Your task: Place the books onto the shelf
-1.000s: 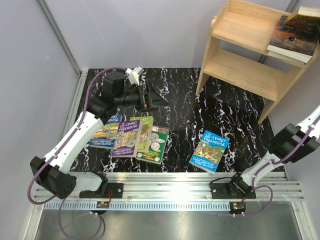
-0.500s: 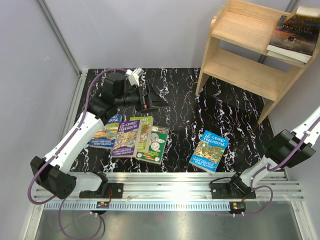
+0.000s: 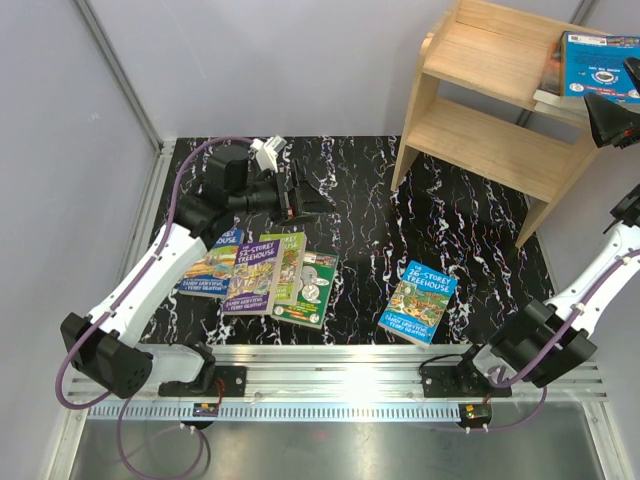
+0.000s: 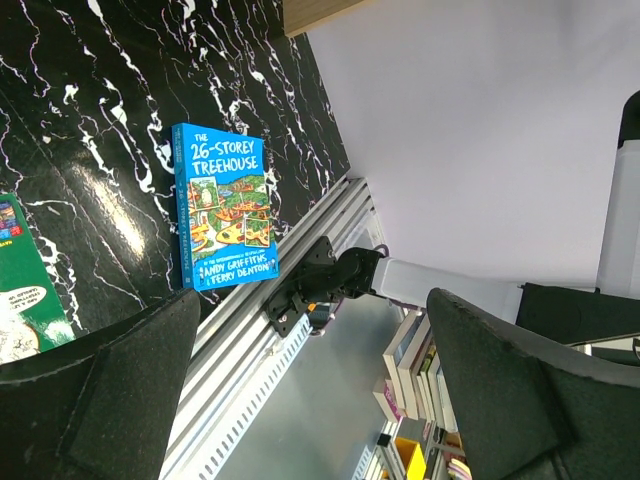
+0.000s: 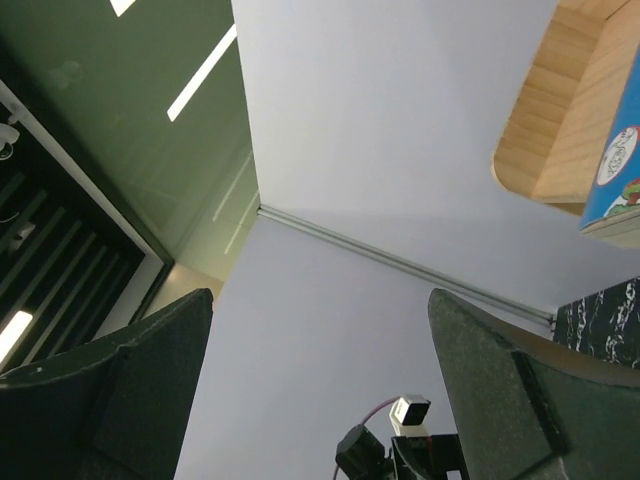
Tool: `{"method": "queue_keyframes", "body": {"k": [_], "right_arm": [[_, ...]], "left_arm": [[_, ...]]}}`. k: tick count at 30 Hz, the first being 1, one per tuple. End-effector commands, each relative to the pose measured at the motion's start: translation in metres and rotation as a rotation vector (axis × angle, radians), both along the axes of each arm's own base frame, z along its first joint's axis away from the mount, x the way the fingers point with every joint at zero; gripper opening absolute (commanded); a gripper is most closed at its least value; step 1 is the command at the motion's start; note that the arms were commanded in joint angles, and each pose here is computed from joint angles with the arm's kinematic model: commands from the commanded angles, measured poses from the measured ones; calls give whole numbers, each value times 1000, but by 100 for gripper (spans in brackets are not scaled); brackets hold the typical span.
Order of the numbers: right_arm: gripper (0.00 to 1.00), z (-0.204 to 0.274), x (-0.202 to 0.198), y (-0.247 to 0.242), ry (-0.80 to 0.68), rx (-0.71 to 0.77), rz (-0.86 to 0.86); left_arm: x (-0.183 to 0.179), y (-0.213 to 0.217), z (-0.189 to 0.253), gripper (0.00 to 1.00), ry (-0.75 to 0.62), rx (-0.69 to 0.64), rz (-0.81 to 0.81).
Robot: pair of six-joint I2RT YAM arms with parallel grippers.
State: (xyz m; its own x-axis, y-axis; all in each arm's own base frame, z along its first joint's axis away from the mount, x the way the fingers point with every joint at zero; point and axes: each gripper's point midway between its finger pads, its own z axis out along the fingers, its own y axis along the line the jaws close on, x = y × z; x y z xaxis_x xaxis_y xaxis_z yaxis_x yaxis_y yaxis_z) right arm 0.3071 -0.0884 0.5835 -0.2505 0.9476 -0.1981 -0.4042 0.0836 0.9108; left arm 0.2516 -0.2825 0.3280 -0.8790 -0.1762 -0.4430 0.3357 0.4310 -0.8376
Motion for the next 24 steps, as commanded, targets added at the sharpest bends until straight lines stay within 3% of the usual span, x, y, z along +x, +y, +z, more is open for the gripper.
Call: {"method": "queue_keyframes", "body": {"k": [1, 12, 19, 21, 22, 24], "right_arm": [[95, 23, -18, 16, 126, 277, 202], [84, -13, 8, -5, 231, 166, 133], [82, -24, 20, -35, 318, 127, 48], [82, -25, 22, -41, 314, 22, -7], [82, -39, 25, -45, 396, 88, -15], [82, -37, 27, -50, 408, 47, -73]], "left_arm": [[-3, 0, 11, 99, -44, -36, -23], [-10, 6, 10, 99, -48, -20, -23], [-9, 8, 12, 99, -54, -27, -18], [-8, 8, 15, 99, -61, -31, -18], [-7, 8, 14, 99, -58, -32, -17], [-6, 8, 15, 99, -59, -35, -18]]}}
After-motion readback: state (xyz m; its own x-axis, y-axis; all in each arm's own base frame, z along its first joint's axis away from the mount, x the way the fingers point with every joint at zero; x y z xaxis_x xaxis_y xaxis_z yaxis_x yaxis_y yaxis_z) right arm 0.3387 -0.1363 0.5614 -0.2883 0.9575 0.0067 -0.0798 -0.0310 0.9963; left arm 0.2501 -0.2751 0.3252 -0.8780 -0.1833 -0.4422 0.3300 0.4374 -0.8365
